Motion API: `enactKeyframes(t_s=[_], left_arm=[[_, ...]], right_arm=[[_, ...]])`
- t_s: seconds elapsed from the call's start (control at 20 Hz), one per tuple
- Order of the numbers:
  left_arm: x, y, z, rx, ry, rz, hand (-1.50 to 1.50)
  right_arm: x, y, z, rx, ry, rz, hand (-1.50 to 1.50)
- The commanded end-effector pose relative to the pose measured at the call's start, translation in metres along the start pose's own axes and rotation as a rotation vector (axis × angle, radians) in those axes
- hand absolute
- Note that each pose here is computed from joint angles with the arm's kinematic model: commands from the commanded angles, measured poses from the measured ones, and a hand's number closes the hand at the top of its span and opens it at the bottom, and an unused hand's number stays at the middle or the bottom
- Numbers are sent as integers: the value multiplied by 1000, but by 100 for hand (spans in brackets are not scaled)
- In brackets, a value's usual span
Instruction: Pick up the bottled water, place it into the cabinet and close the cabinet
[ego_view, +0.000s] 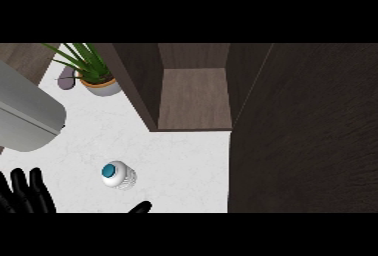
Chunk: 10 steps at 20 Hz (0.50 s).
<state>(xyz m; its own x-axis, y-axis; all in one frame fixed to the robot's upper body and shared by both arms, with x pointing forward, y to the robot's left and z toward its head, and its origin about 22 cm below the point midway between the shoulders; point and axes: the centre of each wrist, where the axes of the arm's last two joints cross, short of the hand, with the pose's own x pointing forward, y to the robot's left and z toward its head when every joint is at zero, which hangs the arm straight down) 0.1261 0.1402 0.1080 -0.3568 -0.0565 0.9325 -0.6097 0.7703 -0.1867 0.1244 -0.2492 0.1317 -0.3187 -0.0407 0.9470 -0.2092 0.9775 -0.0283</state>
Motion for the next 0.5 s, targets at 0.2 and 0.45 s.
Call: enactKeyframes(t_s=[0.2, 0.45], left_arm=[[14, -13, 62, 59, 8, 16, -150], [16, -10, 69, 67, 30, -2, -150]], right_arm=[[17, -4, 29, -14, -12, -4, -150], [16, 2, 39, -1, 11, -14, -150]])
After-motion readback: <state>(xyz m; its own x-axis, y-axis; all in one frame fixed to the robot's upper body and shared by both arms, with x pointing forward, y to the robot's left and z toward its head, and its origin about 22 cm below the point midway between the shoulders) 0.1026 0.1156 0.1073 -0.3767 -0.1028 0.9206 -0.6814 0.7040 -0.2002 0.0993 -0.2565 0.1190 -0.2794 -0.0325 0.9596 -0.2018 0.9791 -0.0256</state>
